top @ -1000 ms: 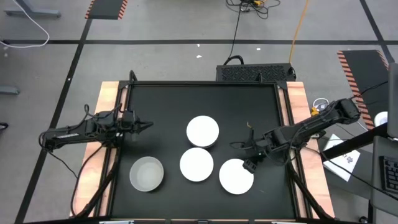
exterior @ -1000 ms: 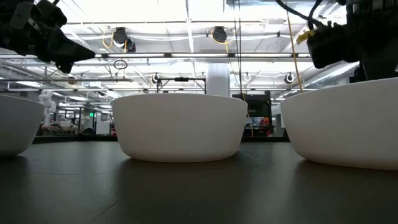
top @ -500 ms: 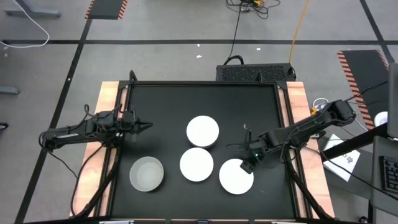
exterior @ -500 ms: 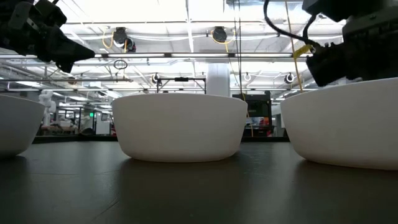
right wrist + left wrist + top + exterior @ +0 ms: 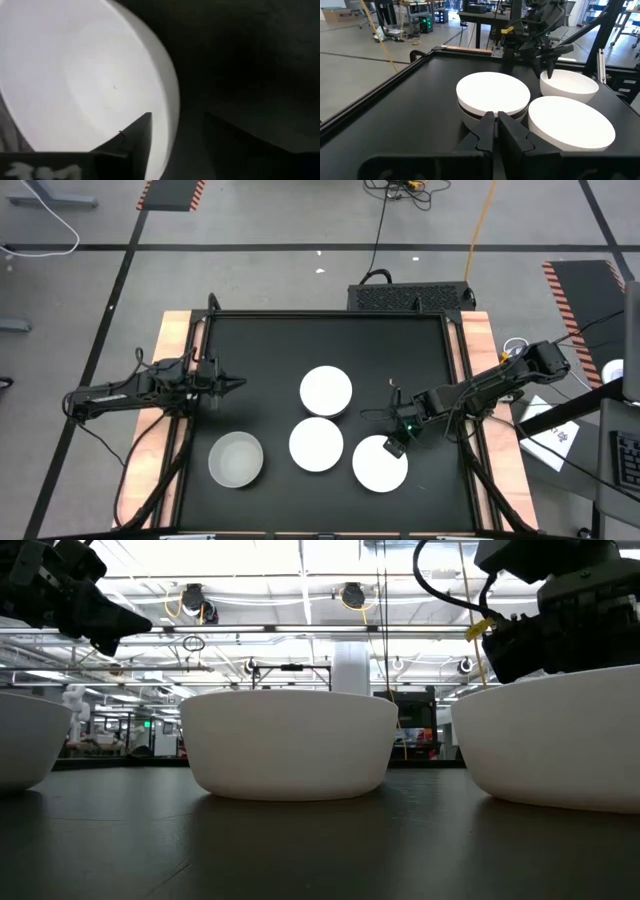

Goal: Nest bowls inside each other
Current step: Stack the right white bowl on the white bowl

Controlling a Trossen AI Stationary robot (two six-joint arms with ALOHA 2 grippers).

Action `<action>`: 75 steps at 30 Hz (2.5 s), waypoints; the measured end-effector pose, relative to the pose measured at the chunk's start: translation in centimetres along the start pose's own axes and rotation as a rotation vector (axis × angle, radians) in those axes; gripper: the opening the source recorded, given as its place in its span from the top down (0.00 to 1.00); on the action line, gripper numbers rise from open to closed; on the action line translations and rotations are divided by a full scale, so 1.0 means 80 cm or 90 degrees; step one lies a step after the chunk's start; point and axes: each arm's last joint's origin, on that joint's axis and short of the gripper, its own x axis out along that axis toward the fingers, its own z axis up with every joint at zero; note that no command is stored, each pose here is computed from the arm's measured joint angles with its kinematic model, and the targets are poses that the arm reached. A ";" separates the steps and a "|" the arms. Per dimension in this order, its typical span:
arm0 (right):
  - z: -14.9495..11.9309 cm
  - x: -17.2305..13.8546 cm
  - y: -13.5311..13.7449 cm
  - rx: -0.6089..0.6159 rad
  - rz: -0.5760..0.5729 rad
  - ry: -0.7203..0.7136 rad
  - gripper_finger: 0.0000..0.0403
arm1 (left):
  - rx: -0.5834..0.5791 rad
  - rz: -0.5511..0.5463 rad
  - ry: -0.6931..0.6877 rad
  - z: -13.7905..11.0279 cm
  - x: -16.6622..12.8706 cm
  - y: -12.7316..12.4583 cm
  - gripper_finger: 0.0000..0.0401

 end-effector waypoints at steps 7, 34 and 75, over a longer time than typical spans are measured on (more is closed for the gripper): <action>0.000 0.000 0.001 -0.012 0.010 0.004 0.82 | 0.004 -0.017 0.001 0.000 0.000 -0.003 0.98; 0.010 -0.034 0.021 -0.080 0.039 -0.045 1.00 | 0.008 -0.026 0.003 -0.001 0.000 -0.007 0.95; -0.047 -0.112 -0.039 -0.240 0.075 -0.367 1.00 | 0.003 -0.024 0.003 -0.001 0.000 -0.007 0.94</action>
